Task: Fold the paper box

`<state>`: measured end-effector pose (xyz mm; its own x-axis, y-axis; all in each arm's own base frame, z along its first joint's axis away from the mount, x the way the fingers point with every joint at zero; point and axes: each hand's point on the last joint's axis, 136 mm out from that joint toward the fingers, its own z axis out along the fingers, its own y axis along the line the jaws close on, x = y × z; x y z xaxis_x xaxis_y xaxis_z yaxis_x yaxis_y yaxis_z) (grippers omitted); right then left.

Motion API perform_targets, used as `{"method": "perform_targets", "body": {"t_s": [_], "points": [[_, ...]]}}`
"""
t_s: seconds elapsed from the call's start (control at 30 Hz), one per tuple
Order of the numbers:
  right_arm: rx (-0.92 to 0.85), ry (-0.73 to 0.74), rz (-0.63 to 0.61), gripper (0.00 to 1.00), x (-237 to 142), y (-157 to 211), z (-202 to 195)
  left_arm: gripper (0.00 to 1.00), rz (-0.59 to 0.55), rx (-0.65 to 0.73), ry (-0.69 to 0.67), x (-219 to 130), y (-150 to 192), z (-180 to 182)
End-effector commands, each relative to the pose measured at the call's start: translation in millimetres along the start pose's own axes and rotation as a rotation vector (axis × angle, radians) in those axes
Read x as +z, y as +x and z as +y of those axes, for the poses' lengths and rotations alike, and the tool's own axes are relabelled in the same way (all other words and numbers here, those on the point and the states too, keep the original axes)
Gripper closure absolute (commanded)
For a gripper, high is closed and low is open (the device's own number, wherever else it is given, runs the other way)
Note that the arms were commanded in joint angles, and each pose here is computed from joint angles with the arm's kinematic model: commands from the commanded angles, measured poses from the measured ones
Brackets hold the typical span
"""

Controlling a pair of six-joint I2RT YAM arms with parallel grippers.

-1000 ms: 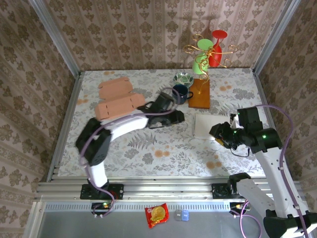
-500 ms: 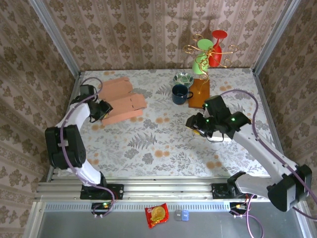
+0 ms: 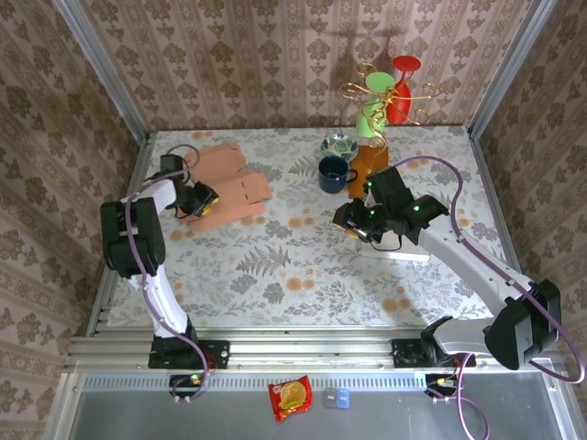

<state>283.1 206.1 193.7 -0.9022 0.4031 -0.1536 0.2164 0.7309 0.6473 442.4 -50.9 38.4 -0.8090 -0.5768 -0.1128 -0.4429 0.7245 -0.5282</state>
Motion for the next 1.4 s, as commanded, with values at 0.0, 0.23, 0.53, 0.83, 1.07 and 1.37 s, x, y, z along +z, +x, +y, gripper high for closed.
{"method": "perform_targets", "body": {"t_s": [0.0, 0.23, 0.53, 0.83, 1.07, 1.37], "points": [[-0.004, -0.004, 0.019, 0.56, 1.9, 1.9, 3.7, 0.66, 0.031, -0.007, 0.019, 13.8, 12.4, -5.6], [0.017, 0.010, 0.037, 0.56, 7.8, 4.8, -4.1, 0.68, 0.147, 0.030, -0.005, 23.9, 69.9, 2.3], [0.117, -0.028, 0.048, 0.55, 28.9, 6.3, -13.4, 0.71, 0.257, 0.009, 0.042, 22.3, 185.9, 3.8], [0.285, -0.083, 0.027, 0.55, 62.7, 1.3, -23.7, 0.71, 0.233, -0.056, 0.122, 8.7, 240.4, -17.7], [0.482, -0.154, -0.061, 0.52, 85.6, -0.9, -45.4, 0.61, 0.063, 0.114, 0.164, -49.0, 218.0, -62.9], [0.575, -0.205, -0.103, 0.50, 117.7, -2.1, -54.4, 0.59, -0.033, 0.091, 0.146, -76.8, 152.2, -37.1]]}}
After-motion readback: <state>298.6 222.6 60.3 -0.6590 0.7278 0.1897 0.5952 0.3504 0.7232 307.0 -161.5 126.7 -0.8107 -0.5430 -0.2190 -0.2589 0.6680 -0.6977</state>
